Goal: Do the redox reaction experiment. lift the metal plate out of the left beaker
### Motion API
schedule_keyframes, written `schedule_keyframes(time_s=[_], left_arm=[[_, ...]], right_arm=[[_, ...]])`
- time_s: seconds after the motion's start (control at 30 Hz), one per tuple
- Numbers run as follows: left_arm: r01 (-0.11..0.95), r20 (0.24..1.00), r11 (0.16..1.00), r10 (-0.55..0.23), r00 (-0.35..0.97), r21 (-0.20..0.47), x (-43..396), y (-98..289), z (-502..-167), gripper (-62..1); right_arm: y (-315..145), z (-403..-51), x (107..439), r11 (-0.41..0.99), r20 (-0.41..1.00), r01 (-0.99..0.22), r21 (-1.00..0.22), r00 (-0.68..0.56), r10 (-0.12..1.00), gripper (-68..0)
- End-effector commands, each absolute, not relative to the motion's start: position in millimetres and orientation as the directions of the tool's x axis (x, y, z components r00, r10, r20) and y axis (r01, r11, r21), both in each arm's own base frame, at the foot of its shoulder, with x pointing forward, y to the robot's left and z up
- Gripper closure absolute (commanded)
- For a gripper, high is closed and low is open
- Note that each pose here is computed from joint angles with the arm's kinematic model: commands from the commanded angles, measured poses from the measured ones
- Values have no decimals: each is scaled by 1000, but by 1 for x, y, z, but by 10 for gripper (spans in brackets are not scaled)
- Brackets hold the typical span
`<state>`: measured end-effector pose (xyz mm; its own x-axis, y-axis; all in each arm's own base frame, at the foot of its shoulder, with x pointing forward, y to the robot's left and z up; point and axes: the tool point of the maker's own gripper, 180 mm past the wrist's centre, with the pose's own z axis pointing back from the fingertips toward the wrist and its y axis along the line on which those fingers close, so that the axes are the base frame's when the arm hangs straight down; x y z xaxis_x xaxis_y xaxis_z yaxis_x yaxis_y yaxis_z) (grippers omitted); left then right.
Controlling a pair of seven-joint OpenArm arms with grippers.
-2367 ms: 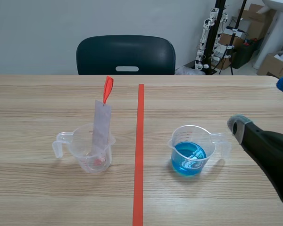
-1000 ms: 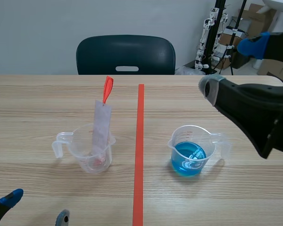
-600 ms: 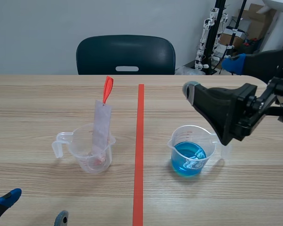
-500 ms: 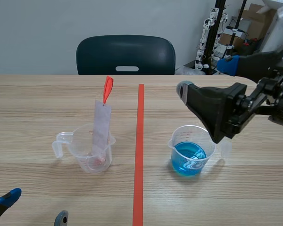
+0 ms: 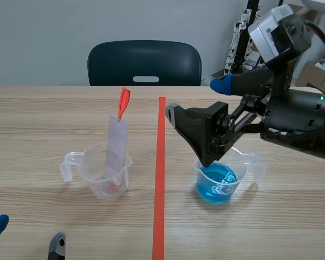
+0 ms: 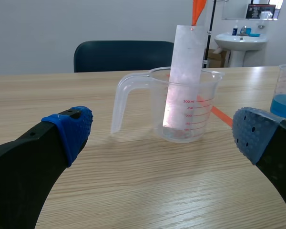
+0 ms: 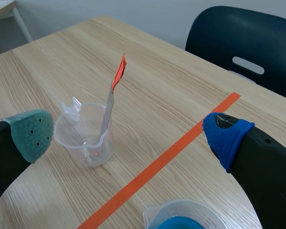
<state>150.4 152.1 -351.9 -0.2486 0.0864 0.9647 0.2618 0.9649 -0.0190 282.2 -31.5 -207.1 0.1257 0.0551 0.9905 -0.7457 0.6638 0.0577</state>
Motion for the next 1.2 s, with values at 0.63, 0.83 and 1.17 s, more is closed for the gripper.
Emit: schedule_keyframes(time_s=[0.63, 0.83, 1.17], left_arm=[[276, 954, 961, 86, -286, -4, 146, 154, -344, -619], [277, 954, 961, 86, -286, -3, 146, 154, -344, -620], [280, 955, 960, 86, -285, -2, 146, 153, -344, -619]], right_arm=[[4, -226, 325, 677, 978, -732, 80, 189, 88, -679], [13, -224, 336, 677, 974, -731, 84, 203, 99, -679], [20, -245, 353, 677, 957, -726, 121, 266, 114, -679]])
